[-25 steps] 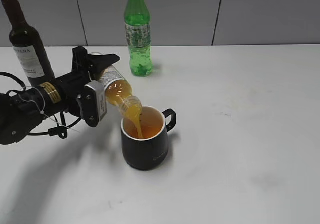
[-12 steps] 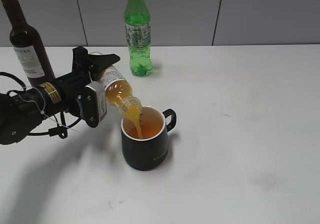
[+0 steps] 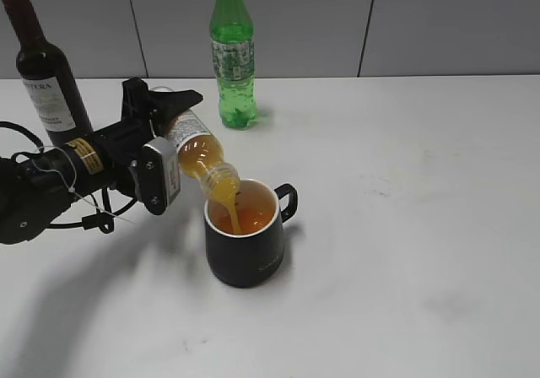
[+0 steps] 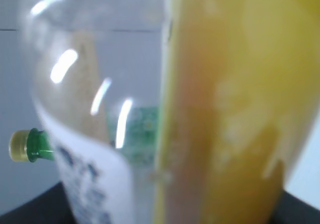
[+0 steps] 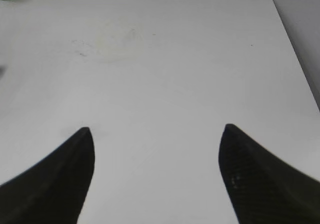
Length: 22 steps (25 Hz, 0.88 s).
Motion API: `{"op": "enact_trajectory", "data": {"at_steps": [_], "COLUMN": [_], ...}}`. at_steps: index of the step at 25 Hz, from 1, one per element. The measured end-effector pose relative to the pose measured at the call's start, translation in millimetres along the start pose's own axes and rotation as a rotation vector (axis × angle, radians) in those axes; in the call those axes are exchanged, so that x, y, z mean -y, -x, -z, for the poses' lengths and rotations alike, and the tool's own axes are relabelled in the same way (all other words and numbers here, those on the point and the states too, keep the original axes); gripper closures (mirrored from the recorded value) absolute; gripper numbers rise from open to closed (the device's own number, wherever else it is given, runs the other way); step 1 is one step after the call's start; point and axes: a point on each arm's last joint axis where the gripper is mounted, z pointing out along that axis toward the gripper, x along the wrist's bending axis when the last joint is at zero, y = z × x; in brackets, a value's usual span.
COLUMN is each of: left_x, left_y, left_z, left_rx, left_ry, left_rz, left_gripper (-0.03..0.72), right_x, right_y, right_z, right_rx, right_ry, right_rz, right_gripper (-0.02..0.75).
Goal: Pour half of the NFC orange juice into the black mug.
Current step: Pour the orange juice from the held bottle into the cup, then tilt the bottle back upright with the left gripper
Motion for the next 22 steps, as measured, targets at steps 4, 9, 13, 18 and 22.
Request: {"op": "enact_trajectory", "data": {"at_steps": [4, 9, 13, 18, 22], "left_x": [0.0, 0.0, 0.0, 0.0, 0.0], "left_y": [0.0, 0.0, -0.1, -0.1, -0.1], "left_z": [0.0, 0.0, 0.0, 0.0, 0.0], "left_rx": [0.0, 0.0, -0.001, -0.001, -0.001], "left_ry": [0.0, 0.0, 0.0, 0.0, 0.0], "left_rz": [0.0, 0.0, 0.0, 0.0, 0.0], "left_gripper": [0.223, 0.223, 0.223, 0.223, 0.223], "right_x": [0.0, 0.0, 0.0, 0.0, 0.0], "right_y": [0.0, 0.0, 0.0, 0.0, 0.0], "right_z": [0.0, 0.0, 0.0, 0.0, 0.0], "right_rx": [0.0, 0.0, 0.0, 0.0, 0.0], "right_ry": [0.0, 0.0, 0.0, 0.0, 0.0], "right_rz": [0.0, 0.0, 0.0, 0.0, 0.0], "right_gripper": [0.15, 0.15, 0.15, 0.15, 0.15]}}
